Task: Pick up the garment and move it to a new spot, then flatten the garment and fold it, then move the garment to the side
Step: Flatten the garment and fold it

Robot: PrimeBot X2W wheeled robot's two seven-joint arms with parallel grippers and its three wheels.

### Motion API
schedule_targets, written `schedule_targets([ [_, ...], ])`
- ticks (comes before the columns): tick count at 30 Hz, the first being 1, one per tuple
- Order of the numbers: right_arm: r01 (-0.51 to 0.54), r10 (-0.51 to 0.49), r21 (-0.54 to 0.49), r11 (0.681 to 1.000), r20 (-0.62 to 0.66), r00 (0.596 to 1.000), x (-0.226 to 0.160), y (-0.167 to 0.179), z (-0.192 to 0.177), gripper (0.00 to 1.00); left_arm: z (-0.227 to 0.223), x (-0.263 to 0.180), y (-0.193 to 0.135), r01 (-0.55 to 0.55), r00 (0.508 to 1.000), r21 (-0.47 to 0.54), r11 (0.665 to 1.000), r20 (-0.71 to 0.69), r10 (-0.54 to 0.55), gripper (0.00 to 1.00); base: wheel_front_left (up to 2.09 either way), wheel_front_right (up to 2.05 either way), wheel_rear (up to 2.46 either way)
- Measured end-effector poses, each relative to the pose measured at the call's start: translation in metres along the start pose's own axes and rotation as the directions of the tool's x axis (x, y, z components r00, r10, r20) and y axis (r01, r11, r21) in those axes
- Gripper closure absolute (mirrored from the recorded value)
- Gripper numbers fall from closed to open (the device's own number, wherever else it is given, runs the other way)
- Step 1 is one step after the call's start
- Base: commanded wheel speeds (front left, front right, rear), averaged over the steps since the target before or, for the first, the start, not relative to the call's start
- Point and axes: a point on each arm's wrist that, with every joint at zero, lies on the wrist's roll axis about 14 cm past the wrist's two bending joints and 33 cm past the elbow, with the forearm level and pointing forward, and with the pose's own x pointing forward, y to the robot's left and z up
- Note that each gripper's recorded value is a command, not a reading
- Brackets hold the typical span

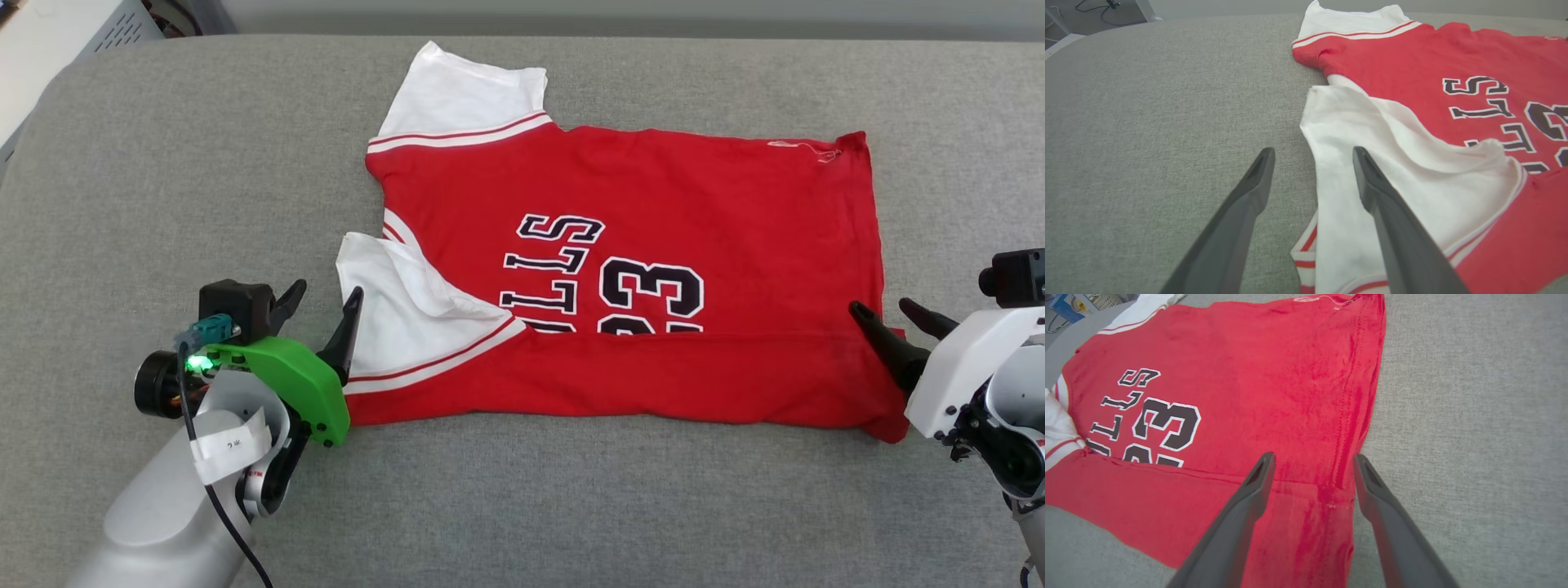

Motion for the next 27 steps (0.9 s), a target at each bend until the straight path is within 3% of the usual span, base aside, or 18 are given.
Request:
schedule_targets([
  [13, 0.067, -0.031, -0.203, 0.977, 0.174, 0.984, -0.040, 0.016, 0.029, 0.00, 0.025, -0.037, -0.003, -0.075, 0.986, -0.123, 0.990, 0.139, 0.092, 0.00, 0.00, 0.00, 0.00],
  [22, 0.161, -0.152, -0.100, 0.982, 0.094, 0.984, -0.063, 0.008, -0.006, 0.00, -0.004, -0.062, -0.013, -0.101, 0.995, -0.144, 0.984, 0.008, 0.103, 0.00, 0.00, 0.00, 0.00],
  [27, 0.162, -0.158, -0.067, 0.985, 0.063, 0.985, -0.063, 0.015, -0.015, 0.00, -0.036, -0.064, -0.016, -0.116, 0.982, -0.127, 0.985, -0.161, 0.095, 0.00, 0.00, 0.00, 0.00],
])
